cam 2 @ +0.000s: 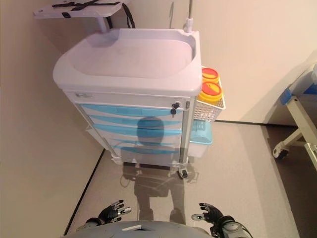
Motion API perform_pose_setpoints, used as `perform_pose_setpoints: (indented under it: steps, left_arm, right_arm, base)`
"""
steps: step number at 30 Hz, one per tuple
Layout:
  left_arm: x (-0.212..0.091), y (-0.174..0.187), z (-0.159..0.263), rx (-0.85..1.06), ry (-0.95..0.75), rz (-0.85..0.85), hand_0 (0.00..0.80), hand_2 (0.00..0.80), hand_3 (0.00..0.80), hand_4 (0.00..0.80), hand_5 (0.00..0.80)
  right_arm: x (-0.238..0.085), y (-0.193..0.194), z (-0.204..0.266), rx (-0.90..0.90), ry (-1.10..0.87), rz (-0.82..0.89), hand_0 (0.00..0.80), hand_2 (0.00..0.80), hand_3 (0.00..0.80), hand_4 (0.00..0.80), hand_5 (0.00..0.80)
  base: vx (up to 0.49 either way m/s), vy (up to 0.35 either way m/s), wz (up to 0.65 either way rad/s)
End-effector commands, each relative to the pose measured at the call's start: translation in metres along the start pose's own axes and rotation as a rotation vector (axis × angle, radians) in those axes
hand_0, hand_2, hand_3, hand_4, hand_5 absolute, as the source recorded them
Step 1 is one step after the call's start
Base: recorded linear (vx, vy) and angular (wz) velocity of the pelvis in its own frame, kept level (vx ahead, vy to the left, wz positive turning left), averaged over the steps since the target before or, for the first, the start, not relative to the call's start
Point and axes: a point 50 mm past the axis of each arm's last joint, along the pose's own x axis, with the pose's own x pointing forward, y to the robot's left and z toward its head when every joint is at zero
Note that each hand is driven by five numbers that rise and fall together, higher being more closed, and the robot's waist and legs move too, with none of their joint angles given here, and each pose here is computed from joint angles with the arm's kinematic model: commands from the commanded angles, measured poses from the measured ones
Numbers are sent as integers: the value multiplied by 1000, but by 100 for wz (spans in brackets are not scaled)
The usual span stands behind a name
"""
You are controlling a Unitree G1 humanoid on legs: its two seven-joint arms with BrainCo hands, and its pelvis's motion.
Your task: Open the drawer and pick up the medicine
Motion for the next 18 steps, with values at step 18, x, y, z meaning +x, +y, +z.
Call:
perform_pose_setpoints:
  steps: [18]
  left_arm:
    - [3, 9, 14, -122, -57, 72, 0, 0, 0, 0, 0]
  right_arm:
    - [5, -7, 21, -41, -66, -89, 0, 0, 0, 0, 0]
  base:
    - [43, 18, 0]
